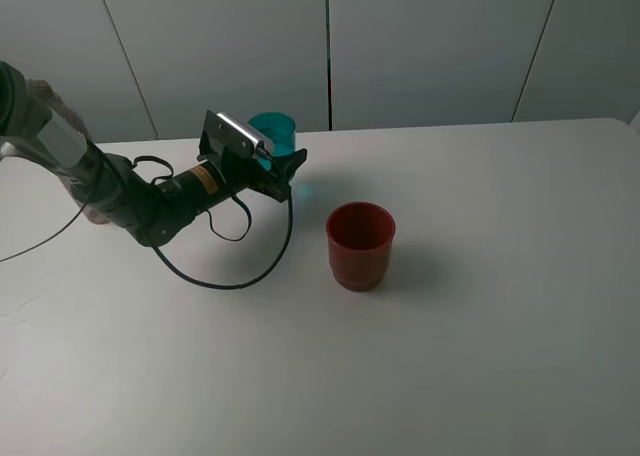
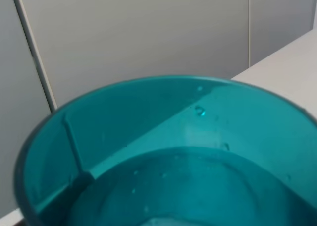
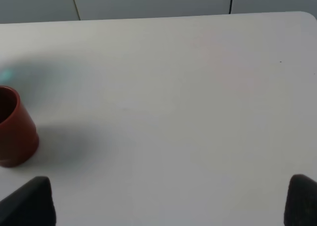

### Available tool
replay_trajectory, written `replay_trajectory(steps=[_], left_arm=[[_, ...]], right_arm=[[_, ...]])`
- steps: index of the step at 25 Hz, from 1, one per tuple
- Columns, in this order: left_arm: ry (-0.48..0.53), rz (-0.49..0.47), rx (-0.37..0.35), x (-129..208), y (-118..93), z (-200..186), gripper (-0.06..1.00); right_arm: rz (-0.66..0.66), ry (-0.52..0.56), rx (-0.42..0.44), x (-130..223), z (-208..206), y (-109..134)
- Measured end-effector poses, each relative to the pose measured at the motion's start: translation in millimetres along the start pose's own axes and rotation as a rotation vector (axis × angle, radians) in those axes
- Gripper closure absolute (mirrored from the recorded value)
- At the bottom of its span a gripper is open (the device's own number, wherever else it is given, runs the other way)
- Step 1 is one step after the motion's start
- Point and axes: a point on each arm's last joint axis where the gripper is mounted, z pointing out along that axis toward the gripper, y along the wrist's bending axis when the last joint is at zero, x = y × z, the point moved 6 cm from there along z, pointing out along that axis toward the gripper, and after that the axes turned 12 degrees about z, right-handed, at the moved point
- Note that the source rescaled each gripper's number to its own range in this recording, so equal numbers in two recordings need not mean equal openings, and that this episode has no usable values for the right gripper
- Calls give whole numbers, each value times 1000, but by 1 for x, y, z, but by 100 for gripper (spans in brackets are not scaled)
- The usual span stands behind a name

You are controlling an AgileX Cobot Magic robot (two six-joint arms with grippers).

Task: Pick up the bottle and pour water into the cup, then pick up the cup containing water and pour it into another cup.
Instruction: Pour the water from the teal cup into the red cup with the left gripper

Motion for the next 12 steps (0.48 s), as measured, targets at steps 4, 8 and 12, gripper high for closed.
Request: replay_trajectory(steps=[4,8,12], left_arm=[[14,6,0,-6,-2,-10,89],[23,13,-1,-13,-3,-19,89],[25,16,0,-22,-3,-27,89]], right_arm=[[0,0,0,0,0,0],[0,0,0,0,0,0],[2,0,0,0,0,0]])
